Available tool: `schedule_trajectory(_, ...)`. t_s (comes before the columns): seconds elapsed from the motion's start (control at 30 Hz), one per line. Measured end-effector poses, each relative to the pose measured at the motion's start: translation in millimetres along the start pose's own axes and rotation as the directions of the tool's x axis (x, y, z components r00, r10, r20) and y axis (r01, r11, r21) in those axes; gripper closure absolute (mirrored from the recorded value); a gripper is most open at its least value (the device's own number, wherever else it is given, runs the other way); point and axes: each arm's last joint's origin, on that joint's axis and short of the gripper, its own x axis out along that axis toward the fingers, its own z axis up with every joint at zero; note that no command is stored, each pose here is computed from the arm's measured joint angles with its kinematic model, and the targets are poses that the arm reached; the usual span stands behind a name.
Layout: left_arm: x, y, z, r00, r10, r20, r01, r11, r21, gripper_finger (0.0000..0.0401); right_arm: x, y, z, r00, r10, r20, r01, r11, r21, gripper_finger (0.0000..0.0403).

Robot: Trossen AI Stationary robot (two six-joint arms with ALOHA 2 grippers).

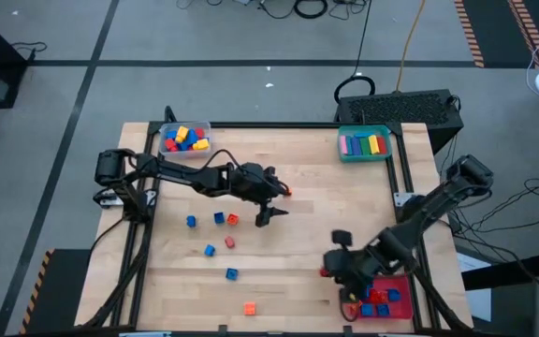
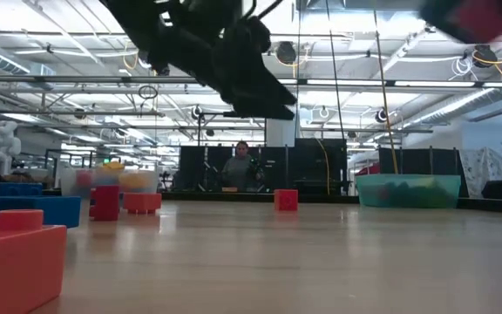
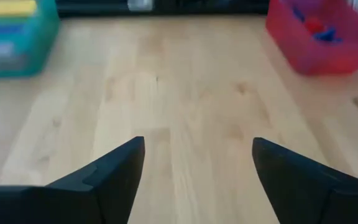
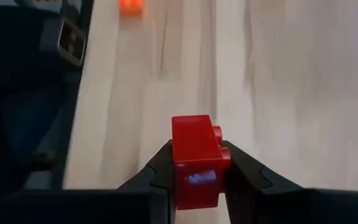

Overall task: Sort blocks by size
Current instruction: Put the small red game piece into the red bin

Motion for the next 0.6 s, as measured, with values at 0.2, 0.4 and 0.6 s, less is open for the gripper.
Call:
schedule_trajectory(0.2,19,4,-21,0.998,0.011,-0.063,-0.011,1.000,0.007,0.0079,-16,21,-40,0.979,0.029,-0.201,0.020,0.972,0.233,0.0327)
schedule_trajectory(0.4,33,11,-38,0.987,0.110,-0.117,-0.109,0.994,0.014,0.0060,-30,43,-71,0.962,0.064,-0.264,0.040,0.927,0.373,0.0327)
schedule_trajectory(0.6,39,23,-50,0.967,0.202,-0.154,-0.197,0.979,0.050,0.0055,-21,47,-89,0.953,-0.045,-0.300,0.201,0.834,0.514,0.0308)
